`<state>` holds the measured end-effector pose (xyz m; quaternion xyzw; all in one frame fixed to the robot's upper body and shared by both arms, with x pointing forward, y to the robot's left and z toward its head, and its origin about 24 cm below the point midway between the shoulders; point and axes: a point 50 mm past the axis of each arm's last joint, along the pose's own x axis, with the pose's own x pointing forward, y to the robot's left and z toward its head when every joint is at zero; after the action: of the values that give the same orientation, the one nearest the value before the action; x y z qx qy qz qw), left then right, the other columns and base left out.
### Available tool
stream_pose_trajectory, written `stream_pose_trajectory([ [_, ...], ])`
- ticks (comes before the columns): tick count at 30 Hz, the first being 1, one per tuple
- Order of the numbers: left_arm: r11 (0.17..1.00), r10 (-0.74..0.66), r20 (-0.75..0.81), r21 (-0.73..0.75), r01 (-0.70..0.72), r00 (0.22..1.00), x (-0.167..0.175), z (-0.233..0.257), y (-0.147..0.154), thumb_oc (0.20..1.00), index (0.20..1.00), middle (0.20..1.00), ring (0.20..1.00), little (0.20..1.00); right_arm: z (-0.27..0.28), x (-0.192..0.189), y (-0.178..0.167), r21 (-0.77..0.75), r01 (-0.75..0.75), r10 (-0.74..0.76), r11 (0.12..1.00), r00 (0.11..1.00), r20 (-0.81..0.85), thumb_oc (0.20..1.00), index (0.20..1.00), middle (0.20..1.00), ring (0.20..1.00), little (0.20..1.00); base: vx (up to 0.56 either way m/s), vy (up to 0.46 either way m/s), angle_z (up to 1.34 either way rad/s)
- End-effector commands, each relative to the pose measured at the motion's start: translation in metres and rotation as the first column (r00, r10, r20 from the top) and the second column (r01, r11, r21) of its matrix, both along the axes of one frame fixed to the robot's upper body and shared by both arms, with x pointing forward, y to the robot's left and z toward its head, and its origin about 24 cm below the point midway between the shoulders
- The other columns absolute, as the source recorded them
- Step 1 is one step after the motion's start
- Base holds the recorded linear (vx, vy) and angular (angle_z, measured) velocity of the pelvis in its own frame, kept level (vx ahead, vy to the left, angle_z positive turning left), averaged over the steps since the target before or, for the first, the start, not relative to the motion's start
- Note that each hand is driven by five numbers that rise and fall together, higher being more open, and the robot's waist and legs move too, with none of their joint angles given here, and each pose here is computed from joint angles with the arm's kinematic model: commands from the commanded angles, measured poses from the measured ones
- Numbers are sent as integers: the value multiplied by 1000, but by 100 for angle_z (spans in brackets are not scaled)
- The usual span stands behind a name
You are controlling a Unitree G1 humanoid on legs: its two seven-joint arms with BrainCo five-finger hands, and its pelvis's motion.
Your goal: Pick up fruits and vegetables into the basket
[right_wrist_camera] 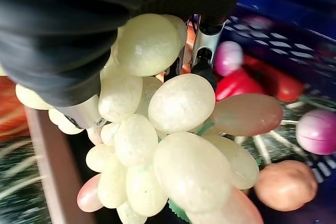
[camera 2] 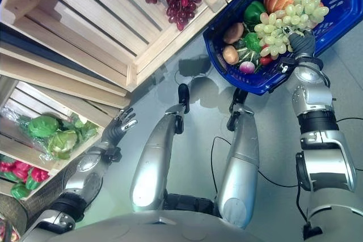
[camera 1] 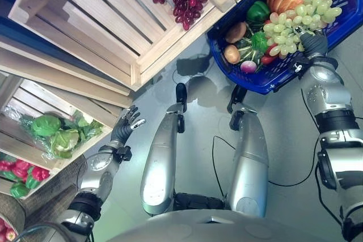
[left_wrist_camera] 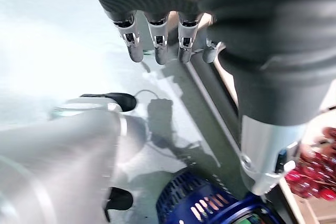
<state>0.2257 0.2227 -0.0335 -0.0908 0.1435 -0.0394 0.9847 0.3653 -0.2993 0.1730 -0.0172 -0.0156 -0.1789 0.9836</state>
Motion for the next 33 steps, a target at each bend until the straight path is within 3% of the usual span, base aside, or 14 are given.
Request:
stream_pose_trajectory([
  [1,1000,-26,-30,-5,26,999,-26,-12,-3,1000,1000,1000,1000,1000,25,-9,-31,-70,37,-36,997,999,10,200,200,200,200,200,24,18,13],
  [9,996,-90,51,20,89,995,-20,2,-8,1000,1000,1000,1000,1000,8,-11,-58,-1,109,-108,994,979,-171,200,200,200,200,200,9,-6,7],
  [16,988,-143,128,70,134,981,-13,18,-15,1000,1000,1000,1000,1000,-3,-19,-75,65,196,-180,978,964,-194,200,200,200,200,200,-1,-19,7],
  [17,986,-155,148,80,144,977,-12,22,-17,1000,1000,1000,1000,1000,-1,-21,-78,70,238,-223,969,960,-170,812,812,812,812,812,-6,-21,3],
  [18,986,-157,158,86,145,975,-11,24,-18,1000,1000,1000,1000,1000,0,-21,-78,71,244,-230,967,960,-160,1000,1000,1000,1000,1000,0,0,0],
  [27,959,-241,345,226,169,907,-4,56,-29,1000,1000,1000,1000,1000,3,-19,-56,-280,313,-333,908,943,-26,1000,1000,1000,1000,1000,-3,4,0],
  [33,934,-294,497,331,135,816,4,89,-40,1000,1000,1000,1000,1000,-38,-28,-22,-348,222,-250,911,967,-39,1000,1000,1000,1000,1000,-20,55,-9],
])
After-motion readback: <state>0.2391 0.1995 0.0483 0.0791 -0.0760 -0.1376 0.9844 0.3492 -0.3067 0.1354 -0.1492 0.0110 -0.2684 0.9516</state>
